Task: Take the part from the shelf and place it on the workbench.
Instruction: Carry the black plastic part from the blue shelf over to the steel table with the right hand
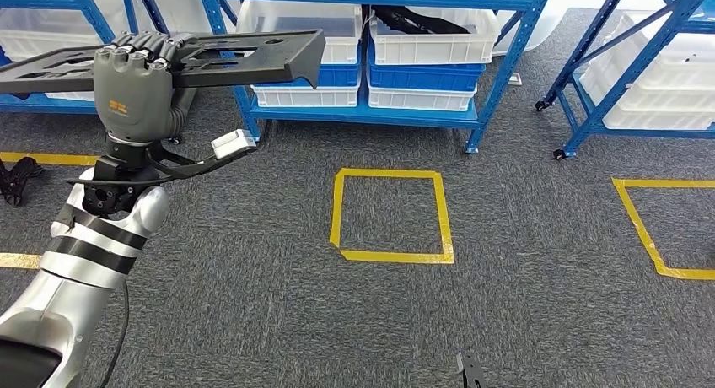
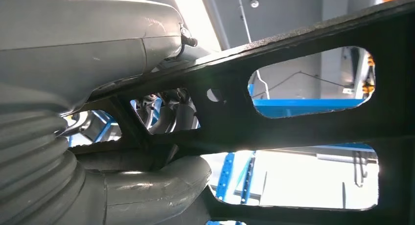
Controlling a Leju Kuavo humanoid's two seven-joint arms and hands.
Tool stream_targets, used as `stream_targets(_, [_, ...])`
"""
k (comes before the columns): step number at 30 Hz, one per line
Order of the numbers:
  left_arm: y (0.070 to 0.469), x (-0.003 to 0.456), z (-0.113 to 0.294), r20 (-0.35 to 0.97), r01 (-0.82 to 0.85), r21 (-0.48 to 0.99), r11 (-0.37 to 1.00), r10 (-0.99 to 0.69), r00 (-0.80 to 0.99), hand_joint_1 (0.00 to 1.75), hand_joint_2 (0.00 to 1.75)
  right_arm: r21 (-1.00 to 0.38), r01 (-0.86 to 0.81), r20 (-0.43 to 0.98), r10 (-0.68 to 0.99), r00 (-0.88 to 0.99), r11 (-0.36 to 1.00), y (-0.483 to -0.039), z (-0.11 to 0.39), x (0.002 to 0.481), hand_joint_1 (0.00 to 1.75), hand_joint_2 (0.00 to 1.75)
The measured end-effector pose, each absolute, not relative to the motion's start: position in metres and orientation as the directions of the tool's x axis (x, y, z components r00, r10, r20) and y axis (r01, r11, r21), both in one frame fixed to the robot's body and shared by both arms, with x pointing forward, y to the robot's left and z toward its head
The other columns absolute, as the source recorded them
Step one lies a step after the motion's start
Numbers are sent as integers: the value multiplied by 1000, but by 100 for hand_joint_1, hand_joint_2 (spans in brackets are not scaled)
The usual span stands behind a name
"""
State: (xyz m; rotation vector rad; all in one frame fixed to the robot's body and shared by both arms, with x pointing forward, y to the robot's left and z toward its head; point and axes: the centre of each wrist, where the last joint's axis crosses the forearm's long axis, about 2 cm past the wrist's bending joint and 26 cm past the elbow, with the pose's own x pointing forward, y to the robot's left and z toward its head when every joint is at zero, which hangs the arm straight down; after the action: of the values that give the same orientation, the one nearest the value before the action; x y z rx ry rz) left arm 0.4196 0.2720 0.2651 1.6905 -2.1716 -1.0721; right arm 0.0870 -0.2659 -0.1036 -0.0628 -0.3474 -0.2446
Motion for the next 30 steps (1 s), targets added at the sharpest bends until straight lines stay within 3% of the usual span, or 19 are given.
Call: stream_targets(30, [262,422,268,-268,-762,636,122,-891,-367,175,175,-37,252,344,-225,912,967,-272,-104,85,0,175])
